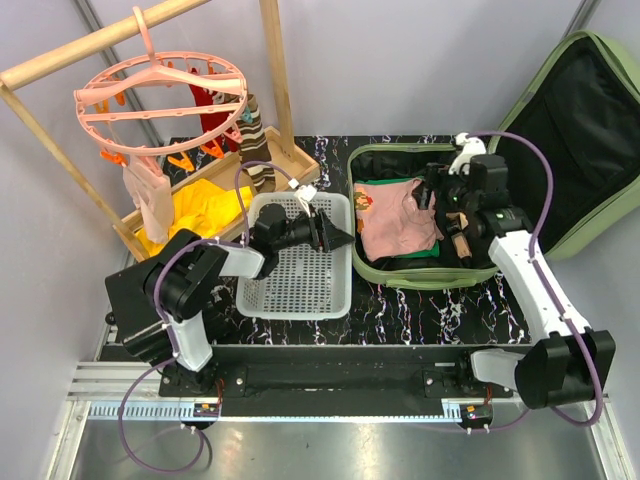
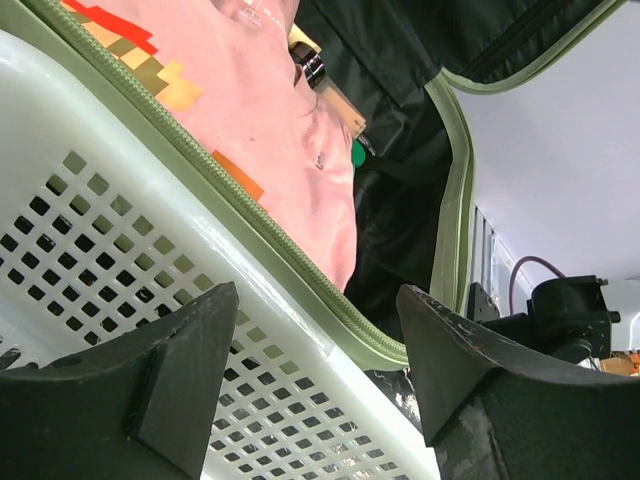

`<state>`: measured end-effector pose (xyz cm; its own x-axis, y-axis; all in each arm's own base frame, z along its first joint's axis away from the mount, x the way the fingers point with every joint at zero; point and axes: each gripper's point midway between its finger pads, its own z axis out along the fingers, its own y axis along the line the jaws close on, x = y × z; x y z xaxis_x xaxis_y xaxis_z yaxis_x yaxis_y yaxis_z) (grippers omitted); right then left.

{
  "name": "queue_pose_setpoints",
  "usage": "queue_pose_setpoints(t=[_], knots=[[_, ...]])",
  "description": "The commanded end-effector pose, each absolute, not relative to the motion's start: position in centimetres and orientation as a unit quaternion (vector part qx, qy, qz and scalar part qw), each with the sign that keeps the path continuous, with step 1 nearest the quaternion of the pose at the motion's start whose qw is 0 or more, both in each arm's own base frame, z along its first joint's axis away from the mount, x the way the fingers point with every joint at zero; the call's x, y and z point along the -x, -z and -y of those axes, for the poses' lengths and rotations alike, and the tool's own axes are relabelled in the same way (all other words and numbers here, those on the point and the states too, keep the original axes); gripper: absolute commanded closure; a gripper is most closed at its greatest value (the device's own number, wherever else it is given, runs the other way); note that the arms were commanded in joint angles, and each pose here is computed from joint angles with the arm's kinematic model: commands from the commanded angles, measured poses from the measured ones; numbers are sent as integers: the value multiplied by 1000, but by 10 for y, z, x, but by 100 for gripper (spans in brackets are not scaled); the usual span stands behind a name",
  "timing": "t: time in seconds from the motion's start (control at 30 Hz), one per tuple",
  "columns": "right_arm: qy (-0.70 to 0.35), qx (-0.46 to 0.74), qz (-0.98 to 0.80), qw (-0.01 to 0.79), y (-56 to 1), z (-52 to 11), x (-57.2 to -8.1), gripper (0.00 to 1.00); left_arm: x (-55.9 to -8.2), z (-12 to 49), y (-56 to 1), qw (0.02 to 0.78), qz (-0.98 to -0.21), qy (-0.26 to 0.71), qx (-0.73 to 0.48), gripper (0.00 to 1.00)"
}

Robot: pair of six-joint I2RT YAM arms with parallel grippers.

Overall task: Open, take out, and arrange the luggage
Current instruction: Pick up the object with the right arm

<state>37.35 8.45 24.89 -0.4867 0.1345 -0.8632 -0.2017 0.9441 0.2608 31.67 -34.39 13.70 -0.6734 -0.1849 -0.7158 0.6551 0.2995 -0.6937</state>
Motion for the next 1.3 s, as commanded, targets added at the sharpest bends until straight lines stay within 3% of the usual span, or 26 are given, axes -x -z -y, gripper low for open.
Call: queue_pose_setpoints(t=[0.0, 0.03, 0.27, 0.5, 0.6, 0.63, 0.83, 1.03, 1.27], knots=[[-122, 35, -852, 507, -241, -98, -379, 24, -317, 363, -183, 418, -658, 595, -197, 25], [-116, 42, -855, 503, -237, -104, -377, 24, -318, 358, -187, 427, -664, 584, -191, 19], [-65, 77, -865, 492, -217, -132, -372, 28, -342, 301, -169, 482, -774, 372, -174, 1], [-50, 129, -866, 481, -202, -181, -363, 31, -346, 217, -218, 509, -833, 187, -107, 1], [-31, 138, -867, 478, -190, -199, -364, 33, -335, 189, -232, 488, -848, 185, -89, 1], [8, 137, -869, 476, -179, -208, -368, 36, -336, 153, -236, 477, -857, 188, -53, 1], [54, 150, -862, 482, -169, -221, -378, 38, -341, 106, -243, 505, -850, 146, -39, 1], [99, 156, -864, 468, -152, -221, -385, 37, -341, 88, -239, 516, -849, 109, -39, 1], [69, 153, -874, 455, -130, -236, -386, 36, -335, 82, -242, 524, -845, 94, -46, 1]])
